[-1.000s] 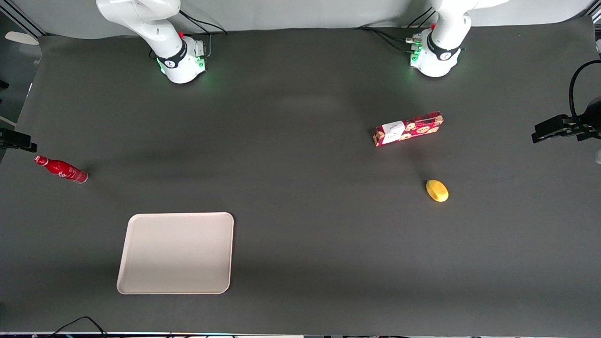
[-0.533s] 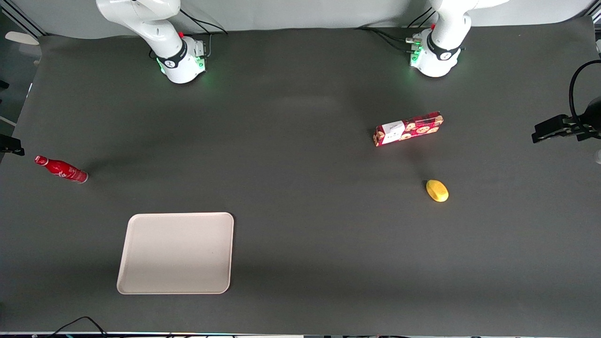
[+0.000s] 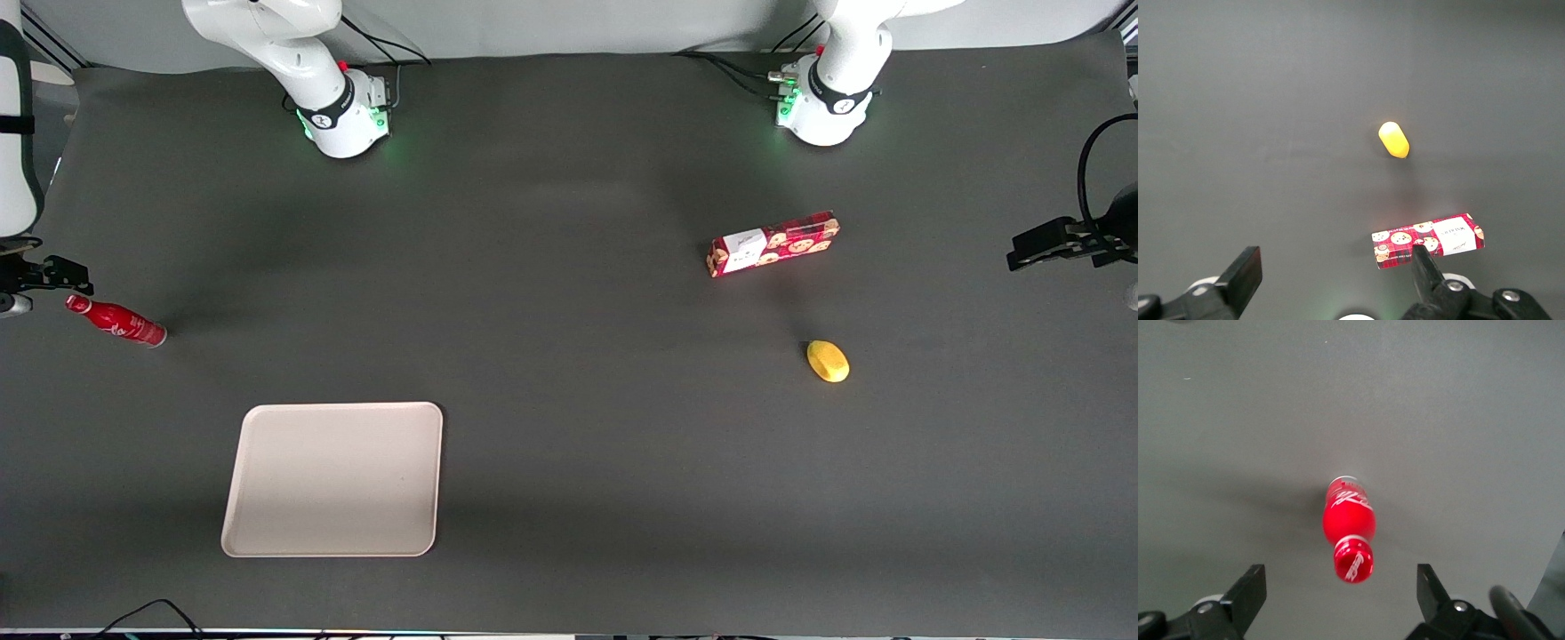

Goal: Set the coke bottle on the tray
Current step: 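Lower the right gripper and close it around the bottle's cap end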

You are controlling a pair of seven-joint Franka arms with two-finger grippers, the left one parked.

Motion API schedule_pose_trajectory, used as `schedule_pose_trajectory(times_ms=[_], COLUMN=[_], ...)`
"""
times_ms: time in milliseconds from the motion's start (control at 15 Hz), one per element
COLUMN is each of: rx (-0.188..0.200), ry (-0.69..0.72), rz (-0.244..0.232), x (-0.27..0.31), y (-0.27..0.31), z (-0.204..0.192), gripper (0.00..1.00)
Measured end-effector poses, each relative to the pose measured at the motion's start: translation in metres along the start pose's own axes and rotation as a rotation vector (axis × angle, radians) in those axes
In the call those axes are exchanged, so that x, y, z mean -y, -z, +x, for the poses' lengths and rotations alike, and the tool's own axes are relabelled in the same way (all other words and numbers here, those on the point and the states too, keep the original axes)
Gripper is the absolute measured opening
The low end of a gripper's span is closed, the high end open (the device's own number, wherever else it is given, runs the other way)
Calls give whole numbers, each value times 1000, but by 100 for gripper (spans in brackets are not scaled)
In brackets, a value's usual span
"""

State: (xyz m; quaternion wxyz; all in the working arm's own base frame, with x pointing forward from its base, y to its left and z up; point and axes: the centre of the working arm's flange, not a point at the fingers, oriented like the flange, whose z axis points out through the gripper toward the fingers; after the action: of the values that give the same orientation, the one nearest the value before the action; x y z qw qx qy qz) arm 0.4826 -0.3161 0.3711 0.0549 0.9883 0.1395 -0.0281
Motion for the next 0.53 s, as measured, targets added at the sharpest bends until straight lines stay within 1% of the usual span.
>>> schedule_pose_trajectory(times_ms=[67, 267, 467, 533], rx=[-10, -20, -24, -36], ry=[8, 20, 25, 31], rz=[-11, -23, -29, -31], x=[1, 3, 3, 2], y=[-5, -16, -18, -19], z=[-2, -6, -6, -5], gripper=[100, 100, 98, 96])
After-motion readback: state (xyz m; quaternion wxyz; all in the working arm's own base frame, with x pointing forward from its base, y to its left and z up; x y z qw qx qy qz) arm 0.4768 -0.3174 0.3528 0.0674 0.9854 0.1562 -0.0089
